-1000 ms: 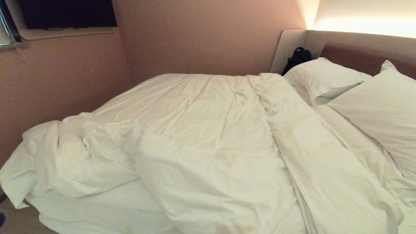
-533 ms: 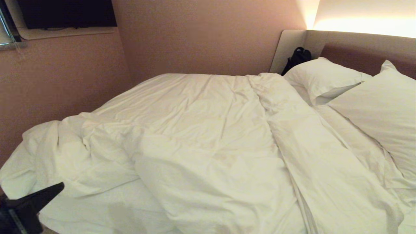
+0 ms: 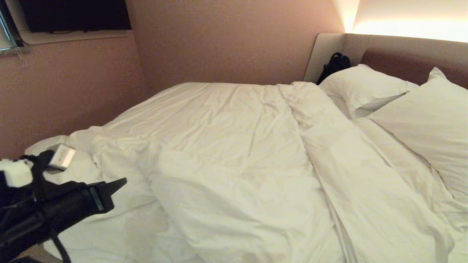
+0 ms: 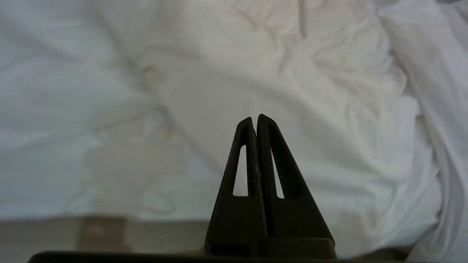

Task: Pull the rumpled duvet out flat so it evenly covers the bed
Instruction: Flatten the corners of the folded blanket

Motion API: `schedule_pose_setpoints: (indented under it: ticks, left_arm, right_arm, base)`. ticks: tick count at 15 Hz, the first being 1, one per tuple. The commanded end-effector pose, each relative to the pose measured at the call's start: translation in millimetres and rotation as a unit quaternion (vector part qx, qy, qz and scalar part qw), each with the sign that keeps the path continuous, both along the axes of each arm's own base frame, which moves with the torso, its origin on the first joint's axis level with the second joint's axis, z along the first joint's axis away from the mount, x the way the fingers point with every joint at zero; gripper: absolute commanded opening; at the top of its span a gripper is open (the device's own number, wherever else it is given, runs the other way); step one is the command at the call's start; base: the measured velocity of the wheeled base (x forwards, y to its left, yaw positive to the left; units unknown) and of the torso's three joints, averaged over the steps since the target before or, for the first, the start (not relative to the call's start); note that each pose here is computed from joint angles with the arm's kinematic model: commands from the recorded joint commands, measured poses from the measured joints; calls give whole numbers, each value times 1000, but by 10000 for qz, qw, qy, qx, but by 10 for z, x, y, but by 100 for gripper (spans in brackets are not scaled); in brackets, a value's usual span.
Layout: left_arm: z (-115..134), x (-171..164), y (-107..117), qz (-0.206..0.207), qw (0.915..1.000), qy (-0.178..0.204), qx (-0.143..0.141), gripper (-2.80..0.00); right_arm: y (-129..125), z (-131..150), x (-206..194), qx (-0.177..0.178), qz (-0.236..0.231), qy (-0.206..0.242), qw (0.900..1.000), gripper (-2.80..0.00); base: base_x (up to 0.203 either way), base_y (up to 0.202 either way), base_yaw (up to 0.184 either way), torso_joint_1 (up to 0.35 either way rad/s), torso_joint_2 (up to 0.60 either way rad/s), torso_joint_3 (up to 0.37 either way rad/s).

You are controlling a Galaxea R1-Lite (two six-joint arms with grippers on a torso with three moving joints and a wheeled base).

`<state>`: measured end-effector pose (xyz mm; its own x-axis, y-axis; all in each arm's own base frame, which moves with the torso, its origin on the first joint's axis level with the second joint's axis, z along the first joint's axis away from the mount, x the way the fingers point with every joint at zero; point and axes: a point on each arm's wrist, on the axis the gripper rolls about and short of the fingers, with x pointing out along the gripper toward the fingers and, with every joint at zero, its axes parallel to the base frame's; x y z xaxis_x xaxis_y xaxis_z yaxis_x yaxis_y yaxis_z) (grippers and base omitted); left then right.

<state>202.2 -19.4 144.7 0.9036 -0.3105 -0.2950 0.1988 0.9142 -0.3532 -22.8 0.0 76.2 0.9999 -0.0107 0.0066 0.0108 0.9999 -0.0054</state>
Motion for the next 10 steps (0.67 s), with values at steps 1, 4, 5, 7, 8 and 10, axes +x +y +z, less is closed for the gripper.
schedule_pose_setpoints:
  ticks: [1, 4, 5, 7, 8, 10]
  left_arm:
    - [-393, 460, -166, -197, 9988, 447, -13, -280]
    - [-653, 841, -321, -132, 9994, 315, 28, -280]
    - [-686, 932, -350, -35, 9998, 184, 51, -280]
    - [-752, 1031, -377, 35, 10000, 80, 47, -280]
    - [-781, 1055, -381, 39, 10000, 38, 42, -280]
    - [-940, 1151, -396, 123, 9999, 26, 98, -280]
  right_arm:
    - [0, 1, 0, -4, 0, -5, 10000, -280]
    - [0, 1, 0, -4, 0, -5, 10000, -280]
    - [0, 1, 0, -4, 0, -5, 10000, -280]
    - [0, 1, 0, -4, 0, -5, 10000, -280]
    - [0, 1, 0, -4, 0, -5, 10000, -280]
    - [0, 1, 0, -4, 0, -5, 10000, -280]
  base:
    - [0, 0, 0, 0, 0, 0]
    - [0, 0, 0, 0, 0, 0]
    - [0, 0, 0, 0, 0, 0]
    - [0, 0, 0, 0, 0, 0]
    - [0, 0, 0, 0, 0, 0]
    - [0, 0, 0, 0, 0, 0]
